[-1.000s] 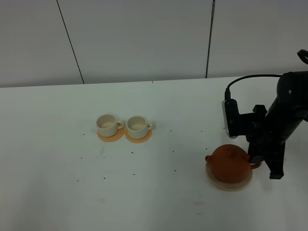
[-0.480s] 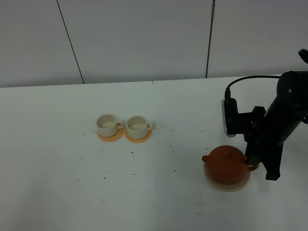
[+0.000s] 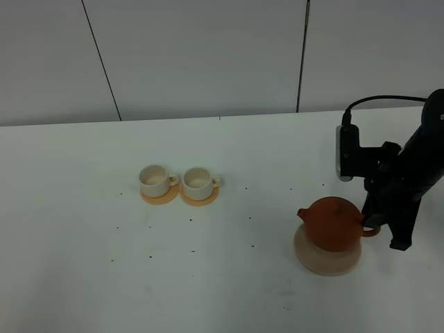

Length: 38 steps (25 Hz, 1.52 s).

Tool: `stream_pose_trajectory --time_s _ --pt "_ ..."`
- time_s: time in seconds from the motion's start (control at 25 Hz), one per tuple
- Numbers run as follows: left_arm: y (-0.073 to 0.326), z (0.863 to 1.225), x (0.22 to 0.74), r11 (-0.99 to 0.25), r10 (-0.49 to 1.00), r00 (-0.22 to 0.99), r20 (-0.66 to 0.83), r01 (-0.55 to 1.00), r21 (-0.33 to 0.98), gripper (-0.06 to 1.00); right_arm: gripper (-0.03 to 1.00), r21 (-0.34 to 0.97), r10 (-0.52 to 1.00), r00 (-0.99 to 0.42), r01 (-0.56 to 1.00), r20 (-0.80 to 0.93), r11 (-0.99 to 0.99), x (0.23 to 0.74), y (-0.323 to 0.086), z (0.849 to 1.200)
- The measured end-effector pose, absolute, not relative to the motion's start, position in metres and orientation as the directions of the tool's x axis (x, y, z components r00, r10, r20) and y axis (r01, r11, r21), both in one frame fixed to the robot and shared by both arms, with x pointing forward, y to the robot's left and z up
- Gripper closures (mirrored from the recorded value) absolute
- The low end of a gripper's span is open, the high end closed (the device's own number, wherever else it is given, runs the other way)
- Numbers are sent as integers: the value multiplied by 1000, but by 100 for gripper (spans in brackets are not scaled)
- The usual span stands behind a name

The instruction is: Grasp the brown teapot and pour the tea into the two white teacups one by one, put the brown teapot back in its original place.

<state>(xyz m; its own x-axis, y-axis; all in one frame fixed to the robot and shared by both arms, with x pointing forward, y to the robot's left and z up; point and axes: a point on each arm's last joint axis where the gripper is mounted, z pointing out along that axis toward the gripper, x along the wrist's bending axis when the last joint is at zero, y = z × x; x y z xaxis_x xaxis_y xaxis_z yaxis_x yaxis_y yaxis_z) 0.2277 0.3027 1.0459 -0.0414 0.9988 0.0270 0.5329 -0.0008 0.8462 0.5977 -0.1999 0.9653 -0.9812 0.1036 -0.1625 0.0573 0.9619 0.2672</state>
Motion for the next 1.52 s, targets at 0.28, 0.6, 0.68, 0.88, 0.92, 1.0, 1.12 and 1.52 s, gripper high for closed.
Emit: stream_pose_trajectory --time_s 0.28,0.6,0.68,0.88,0.92,1.0,1.12,1.52 --pt "303 1046 228 -1 999 -41 27 533 846 71 87 305 152 -978 103 -142 947 598 -199 967" --pt "303 1046 228 -1 999 -41 27 533 846 71 87 344 236 -964 183 -118 921 598 -198 969" --pt "303 1046 228 -1 999 -41 27 533 846 71 87 347 235 -964 180 -122 920 597 -195 971" --pt "303 1046 228 -1 999 -41 27 533 846 71 87 334 197 -969 138 -149 932 596 -178 977" --pt "303 1046 228 -1 999 -41 27 533 846 71 87 336 191 -969 130 -156 933 596 -173 980" --pt "303 1046 228 -1 999 -41 27 533 846 71 87 344 185 -968 117 -171 932 597 -166 987" --pt "303 1046 228 -1 999 -41 27 533 846 71 87 362 187 -966 112 -177 925 604 -158 996" --pt "303 1046 228 -1 999 -41 27 533 846 71 87 367 158 -977 96 -143 925 628 -116 996"
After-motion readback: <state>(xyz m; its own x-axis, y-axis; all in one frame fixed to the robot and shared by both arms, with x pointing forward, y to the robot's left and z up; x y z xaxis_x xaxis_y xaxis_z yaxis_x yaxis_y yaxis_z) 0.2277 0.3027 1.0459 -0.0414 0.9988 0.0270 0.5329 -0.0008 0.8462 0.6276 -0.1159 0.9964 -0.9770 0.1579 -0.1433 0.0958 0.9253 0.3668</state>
